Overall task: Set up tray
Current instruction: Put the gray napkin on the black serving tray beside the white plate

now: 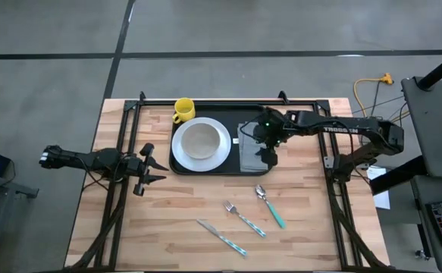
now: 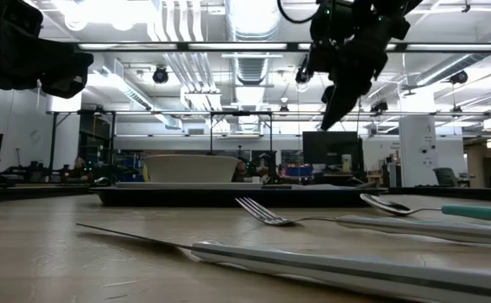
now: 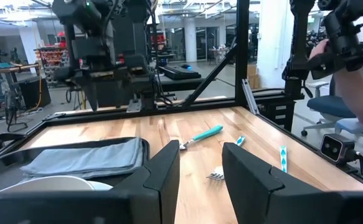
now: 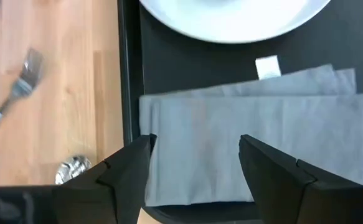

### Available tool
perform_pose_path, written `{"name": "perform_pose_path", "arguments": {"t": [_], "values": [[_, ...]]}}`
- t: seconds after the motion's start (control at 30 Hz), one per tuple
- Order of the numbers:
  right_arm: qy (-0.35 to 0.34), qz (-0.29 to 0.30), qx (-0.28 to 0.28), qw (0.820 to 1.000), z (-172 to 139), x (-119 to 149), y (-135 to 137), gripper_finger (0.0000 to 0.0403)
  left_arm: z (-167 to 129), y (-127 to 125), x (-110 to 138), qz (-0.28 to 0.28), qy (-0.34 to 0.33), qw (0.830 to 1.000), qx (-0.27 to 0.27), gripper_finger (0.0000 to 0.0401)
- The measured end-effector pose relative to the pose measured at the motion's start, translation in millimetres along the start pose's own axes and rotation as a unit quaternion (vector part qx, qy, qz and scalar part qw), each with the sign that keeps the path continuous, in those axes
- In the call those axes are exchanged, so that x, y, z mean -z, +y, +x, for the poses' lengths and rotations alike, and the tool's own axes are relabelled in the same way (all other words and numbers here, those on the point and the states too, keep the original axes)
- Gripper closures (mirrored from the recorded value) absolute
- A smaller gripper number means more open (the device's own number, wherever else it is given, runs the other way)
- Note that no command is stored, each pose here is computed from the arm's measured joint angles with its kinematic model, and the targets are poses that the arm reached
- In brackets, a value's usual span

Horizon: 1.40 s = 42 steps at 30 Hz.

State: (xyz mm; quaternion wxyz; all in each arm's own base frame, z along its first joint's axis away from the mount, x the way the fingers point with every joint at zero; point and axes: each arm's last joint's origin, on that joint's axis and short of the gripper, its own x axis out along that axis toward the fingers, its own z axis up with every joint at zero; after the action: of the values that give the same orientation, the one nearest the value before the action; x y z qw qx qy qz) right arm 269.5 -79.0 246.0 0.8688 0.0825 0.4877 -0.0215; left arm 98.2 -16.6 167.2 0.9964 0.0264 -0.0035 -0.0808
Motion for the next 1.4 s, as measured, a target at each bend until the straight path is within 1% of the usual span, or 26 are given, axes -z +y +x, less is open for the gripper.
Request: {"name": "perform_pose_path", "arguments": {"t": [0.1, 0.17, 0.27, 0.37, 0.57, 0.77, 1.03, 1.27, 1.4], "values": [[-0.011, 0.012, 0.001, 1.000, -5, -1, 1, 0.0174, 0, 0, 0, 0.000, 0.000, 1.000, 0.000, 0.0299], [-0.009, 0.011, 0.000, 1.000, -3, 1, 1, 0.0173, 0, 0, 0, 0.000, 0.000, 1.000, 0.000, 0.0299], [-0.010, -0.009, 0.000, 1.000, 9, 7, -1, 0.0172, 0, 0, 0, 0.000, 0.000, 1.000, 0.000, 0.0299], [0.002, -0.012, 0.006, 1.000, 20, 11, -7, 0.0174, 0, 0, 0, 0.000, 0.000, 1.000, 0.000, 0.0299], [-0.008, 0.032, 0.025, 0.999, 35, 8, -27, 0.0173, 0, 0, 0, 0.000, 0.000, 1.000, 0.000, 0.0299], [0.025, 0.063, 0.036, 0.997, 54, 16, -49, 0.0174, 0, 0, 0, 0.000, 0.000, 1.000, 0.000, 0.0299], [0.054, 0.053, 0.038, 0.996, 77, 23, -66, 0.0172, 0, 0, 0, 0.000, 0.000, 1.000, 0.000, 0.0299], [0.041, 0.040, 0.040, 0.998, 85, 18, -70, 0.0175, 0, 0, 0, 0.000, 0.000, 1.000, 0.000, 0.0299], [0.047, 0.039, 0.039, 0.997, 91, 19, -71, 0.0173, 0, 0, 0, 0.000, 0.000, 1.000, 0.000, 0.0299]]}}
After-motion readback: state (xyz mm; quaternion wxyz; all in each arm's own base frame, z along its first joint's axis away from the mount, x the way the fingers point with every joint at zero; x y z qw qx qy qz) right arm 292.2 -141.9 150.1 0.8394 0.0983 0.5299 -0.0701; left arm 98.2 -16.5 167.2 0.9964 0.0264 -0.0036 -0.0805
